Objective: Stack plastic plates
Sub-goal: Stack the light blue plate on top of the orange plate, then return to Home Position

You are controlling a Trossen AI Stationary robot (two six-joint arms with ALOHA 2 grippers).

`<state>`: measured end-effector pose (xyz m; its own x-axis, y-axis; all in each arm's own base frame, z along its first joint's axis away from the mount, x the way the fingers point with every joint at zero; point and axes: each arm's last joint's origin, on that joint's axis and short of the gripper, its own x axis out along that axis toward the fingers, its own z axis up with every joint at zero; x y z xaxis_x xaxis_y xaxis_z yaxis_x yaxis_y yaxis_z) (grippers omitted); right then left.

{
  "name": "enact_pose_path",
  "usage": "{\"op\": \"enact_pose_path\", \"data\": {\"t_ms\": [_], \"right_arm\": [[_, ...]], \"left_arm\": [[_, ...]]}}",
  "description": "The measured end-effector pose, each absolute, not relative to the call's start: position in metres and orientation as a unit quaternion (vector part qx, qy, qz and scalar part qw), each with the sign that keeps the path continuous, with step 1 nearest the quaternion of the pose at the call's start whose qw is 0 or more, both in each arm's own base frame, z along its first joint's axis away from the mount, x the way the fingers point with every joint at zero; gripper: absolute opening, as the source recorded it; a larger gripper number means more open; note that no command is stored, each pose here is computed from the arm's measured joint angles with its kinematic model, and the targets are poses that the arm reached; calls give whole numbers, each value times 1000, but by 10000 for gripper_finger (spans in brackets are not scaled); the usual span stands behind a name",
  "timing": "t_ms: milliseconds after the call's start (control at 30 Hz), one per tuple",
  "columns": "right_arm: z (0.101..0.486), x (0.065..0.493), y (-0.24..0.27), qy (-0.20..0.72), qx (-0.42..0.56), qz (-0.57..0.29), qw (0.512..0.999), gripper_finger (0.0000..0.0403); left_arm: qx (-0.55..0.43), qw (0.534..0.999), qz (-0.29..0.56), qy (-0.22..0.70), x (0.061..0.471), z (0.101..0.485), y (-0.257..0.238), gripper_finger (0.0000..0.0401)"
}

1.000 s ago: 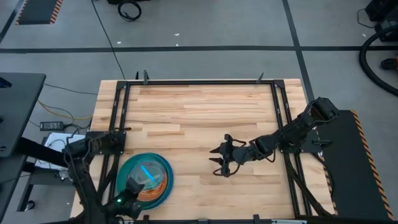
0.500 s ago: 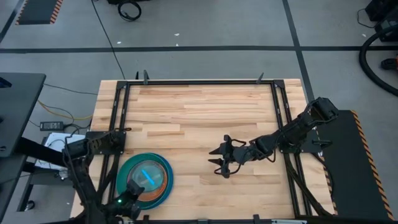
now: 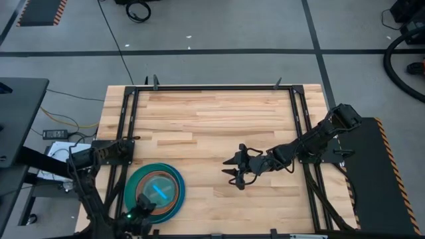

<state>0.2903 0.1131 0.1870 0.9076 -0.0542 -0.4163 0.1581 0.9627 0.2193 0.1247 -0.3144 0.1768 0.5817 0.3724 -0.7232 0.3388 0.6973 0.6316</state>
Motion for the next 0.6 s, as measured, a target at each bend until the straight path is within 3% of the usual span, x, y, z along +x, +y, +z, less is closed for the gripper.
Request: {"op": "enact_pose_path", "data": {"t_ms": [300,600], "right_arm": [[187,292,108,207,124,-62,969,160],[182,295,110,205,131,-63,968,160]], "left_arm": [[368,812,22,453,135,183,-314,181],[300,800,65,515,159,207,-285,169]]}}
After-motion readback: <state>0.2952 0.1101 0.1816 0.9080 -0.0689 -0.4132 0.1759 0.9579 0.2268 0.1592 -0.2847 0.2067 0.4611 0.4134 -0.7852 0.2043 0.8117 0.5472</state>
